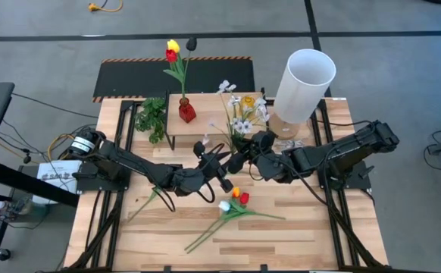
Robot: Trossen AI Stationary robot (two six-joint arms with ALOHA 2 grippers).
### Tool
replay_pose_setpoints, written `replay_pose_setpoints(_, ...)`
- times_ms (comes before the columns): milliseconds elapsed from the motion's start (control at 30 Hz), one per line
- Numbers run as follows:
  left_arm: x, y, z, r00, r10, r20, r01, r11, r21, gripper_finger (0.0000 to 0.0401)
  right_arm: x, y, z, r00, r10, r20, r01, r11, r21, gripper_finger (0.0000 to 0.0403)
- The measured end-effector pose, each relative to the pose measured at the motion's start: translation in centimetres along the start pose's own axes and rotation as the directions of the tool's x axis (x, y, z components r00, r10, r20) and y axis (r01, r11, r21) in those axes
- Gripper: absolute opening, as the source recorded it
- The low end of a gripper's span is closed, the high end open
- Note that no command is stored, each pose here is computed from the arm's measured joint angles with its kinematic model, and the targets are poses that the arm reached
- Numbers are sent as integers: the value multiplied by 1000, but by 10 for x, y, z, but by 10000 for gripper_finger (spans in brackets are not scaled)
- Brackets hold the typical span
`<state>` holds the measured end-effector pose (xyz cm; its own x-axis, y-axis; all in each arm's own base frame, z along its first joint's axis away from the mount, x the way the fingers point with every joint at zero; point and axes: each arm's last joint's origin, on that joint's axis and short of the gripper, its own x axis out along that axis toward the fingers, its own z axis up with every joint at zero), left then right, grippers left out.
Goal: Pick and place flowers into a vace then onto a shelf
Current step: Put the white flowers into the red vase on the shelf
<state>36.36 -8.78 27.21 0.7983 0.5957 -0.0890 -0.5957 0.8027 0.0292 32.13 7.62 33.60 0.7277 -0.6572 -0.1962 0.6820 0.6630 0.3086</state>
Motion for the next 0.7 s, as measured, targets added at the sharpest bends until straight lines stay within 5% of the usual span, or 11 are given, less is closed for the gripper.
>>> replay_pose_setpoints(367,4,3,0,1000,10,-2,-10,1000,0,143,0,-1,-2,1000,-9,-13,8,1000,-25,0)
replay_pose_setpoints(700,13,10,0,1000,0,-12,0,999,-43,106,0,-2,-3,1000,3,-31,-4,999,-40,0)
